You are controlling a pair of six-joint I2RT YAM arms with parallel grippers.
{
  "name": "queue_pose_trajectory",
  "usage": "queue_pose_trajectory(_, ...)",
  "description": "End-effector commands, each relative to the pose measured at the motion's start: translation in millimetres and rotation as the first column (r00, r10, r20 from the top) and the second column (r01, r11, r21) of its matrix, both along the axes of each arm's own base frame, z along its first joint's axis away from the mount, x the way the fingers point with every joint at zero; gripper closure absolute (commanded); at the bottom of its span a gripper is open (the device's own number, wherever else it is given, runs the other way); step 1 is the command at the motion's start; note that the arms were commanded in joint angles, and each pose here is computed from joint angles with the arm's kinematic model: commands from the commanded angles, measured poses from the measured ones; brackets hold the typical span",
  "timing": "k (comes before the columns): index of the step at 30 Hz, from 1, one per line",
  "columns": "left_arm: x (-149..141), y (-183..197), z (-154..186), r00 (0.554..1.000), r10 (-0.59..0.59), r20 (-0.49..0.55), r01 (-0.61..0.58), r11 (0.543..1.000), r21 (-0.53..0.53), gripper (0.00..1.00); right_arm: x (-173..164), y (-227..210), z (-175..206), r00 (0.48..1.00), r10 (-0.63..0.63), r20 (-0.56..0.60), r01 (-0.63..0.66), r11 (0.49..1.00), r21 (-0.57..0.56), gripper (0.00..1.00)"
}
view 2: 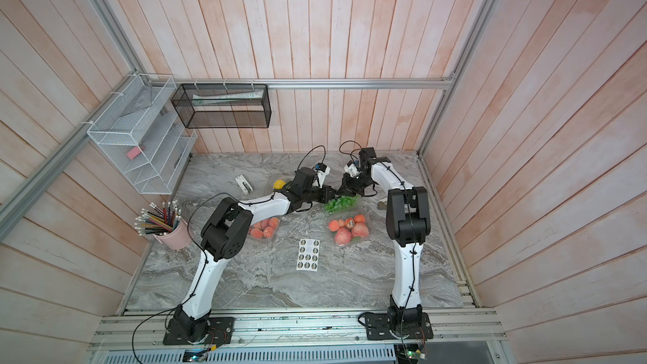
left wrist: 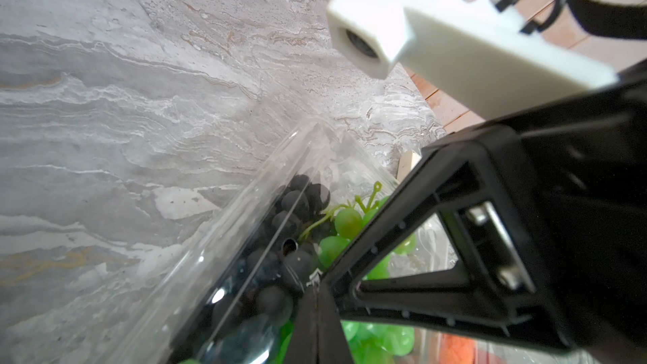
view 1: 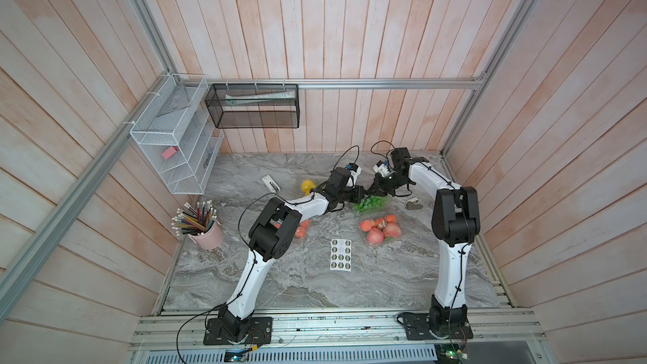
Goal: Label fruit boxes
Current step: Stick the label on the fruit box.
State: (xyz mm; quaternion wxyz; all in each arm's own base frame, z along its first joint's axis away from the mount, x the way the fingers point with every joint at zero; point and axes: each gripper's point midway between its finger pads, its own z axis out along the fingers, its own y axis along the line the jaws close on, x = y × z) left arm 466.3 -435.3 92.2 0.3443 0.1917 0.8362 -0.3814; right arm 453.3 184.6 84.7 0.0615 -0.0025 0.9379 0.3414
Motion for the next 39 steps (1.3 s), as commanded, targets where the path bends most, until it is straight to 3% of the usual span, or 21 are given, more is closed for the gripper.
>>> queue_pose_trajectory(1,-3,10,-35,0.997,0.030,-0.070,-0.025,0.997,0.078,0.99,-8,-2,-23,0.999,-0.003,-0.053,0.001,0.999,-0.035,1.00)
queue_pose_trajectory(16,6,28,-19,0.997,0.069,-0.045,-0.065,0.993,0.094,0.99,-5,-21,-6,0.999,-0.041,-0.017,0.039,0.991,-0.127,1.00)
queue_pose_trajectory(27,7,27,-8,0.997,0.068,-0.029,-0.066,0.995,0.078,0.99,0,-11,36,0.998,-0.023,0.061,0.029,0.995,-0.091,1.00)
queue_pose_trajectory(39,6,26,-8,0.997,0.067,-0.036,-0.064,0.995,0.072,0.99,1,1,13,1.000,0.001,0.025,0.000,0.998,-0.062,1.00)
